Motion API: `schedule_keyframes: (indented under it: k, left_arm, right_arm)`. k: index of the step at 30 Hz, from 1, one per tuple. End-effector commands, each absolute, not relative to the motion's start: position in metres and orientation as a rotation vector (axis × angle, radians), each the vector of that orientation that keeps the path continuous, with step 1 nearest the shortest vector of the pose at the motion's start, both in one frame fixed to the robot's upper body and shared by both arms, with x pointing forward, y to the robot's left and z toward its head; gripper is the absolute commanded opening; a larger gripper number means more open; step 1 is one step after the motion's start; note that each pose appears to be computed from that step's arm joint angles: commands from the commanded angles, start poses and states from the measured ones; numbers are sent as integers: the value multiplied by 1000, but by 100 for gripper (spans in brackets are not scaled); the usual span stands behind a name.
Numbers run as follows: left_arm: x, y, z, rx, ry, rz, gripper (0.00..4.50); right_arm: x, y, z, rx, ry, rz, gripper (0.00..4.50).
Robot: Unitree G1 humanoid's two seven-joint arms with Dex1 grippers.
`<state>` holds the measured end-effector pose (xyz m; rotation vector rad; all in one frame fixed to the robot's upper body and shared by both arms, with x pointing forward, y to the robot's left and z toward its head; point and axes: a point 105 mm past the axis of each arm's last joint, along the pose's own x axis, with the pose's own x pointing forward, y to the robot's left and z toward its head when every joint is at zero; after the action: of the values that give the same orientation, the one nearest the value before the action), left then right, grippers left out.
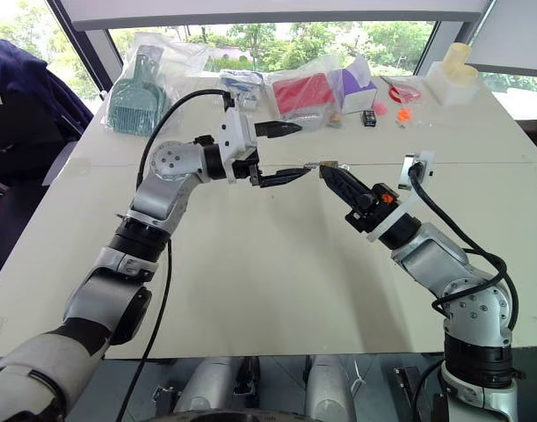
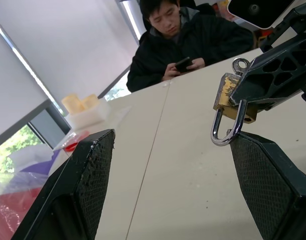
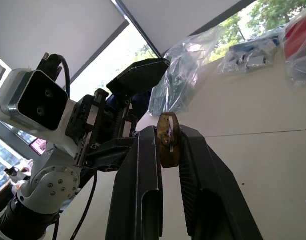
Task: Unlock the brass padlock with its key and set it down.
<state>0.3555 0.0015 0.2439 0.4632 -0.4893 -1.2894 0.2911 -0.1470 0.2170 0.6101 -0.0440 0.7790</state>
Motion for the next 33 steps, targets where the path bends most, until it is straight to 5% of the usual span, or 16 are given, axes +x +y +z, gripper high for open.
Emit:
schedule_keyframes:
  k: [1, 11, 18, 24, 33]
  left_arm:
    - [352, -1, 256, 480, -549, -1283, 376]
    - [358, 20, 221, 554, -406, -1307, 376]
    - [377, 24, 258, 364, -440, -1179, 376]
    - [367, 13, 275, 205, -446, -1224, 376]
    - [341, 9, 257, 194, -360, -1372, 376]
  right_arm:
    - [286, -146, 227, 595, -83, 806, 0]
    - [289, -151, 224, 599, -88, 767, 0]
    - [291, -146, 222, 597, -78, 785, 0]
    - [291, -146, 222, 594, -77, 785, 0]
    - [290, -150, 224, 601, -89, 772, 0]
